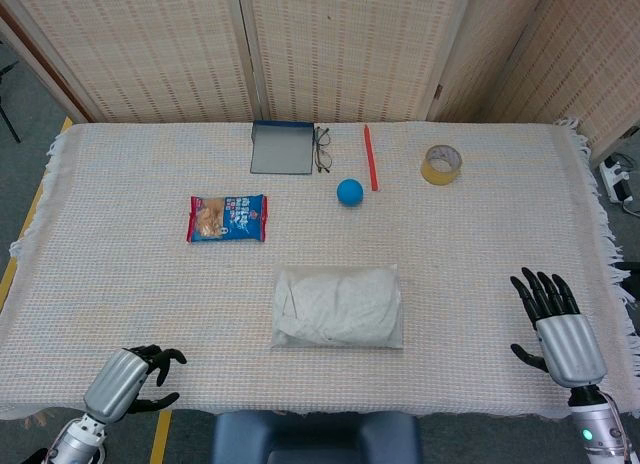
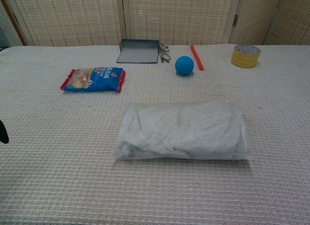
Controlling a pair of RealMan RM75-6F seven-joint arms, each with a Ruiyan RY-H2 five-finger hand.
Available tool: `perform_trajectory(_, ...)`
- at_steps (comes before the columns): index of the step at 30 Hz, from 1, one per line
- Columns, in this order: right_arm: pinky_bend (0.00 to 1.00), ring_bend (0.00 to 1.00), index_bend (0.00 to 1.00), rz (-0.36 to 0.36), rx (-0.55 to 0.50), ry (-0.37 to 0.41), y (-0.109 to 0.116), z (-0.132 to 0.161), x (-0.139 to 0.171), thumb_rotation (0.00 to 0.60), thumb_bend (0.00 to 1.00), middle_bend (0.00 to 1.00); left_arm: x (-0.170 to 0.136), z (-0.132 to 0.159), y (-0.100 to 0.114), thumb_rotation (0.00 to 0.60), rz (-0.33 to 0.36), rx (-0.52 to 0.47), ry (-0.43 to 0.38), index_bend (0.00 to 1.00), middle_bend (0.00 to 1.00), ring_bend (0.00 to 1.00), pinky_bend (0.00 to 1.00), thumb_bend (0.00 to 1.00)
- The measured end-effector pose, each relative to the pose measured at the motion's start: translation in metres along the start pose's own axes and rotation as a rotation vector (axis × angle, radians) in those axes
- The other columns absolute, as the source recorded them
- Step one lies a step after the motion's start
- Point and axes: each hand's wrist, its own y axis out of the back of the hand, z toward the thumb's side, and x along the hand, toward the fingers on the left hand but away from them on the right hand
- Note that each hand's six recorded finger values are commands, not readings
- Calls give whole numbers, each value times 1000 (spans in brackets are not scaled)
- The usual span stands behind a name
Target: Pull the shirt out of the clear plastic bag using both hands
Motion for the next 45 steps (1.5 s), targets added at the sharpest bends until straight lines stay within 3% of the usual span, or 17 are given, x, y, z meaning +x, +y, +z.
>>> perform_trajectory(3,0,0,0,0,11,-2,-2,1,0,600,18,0,11,9,-11,600,26,-10,-48,522,1000,995,1000,213)
perform_trajectory(9,0,0,0,4,32,-8,-6,2,-1,600,18,0,38,17,-40,600,27,-6,-112,487,1000,1000,1000,248)
perform_trajectory(17,0,0,0,28,49,-24,-13,0,-5,600,18,0,67,16,-64,600,35,-13,-124,402,1000,1000,1000,320)
perform_trajectory(23,0,0,0,45,59,-26,-18,0,-7,600,18,0,80,20,-73,600,99,-44,-114,499,1000,1000,1000,401)
perform_trajectory(27,0,0,0,59,59,-26,-21,0,-9,600,17,0,87,28,-85,600,144,-51,-118,497,1000,1000,1000,393)
perform_trajectory(34,0,0,0,47,44,-31,-17,-1,-9,600,19,0,100,45,-105,600,136,-37,-142,461,1000,1000,1000,282)
perform_trajectory(45,0,0,0,36,14,-41,-9,-6,-8,600,18,0,125,52,-119,600,131,0,-130,499,1000,1000,1000,280)
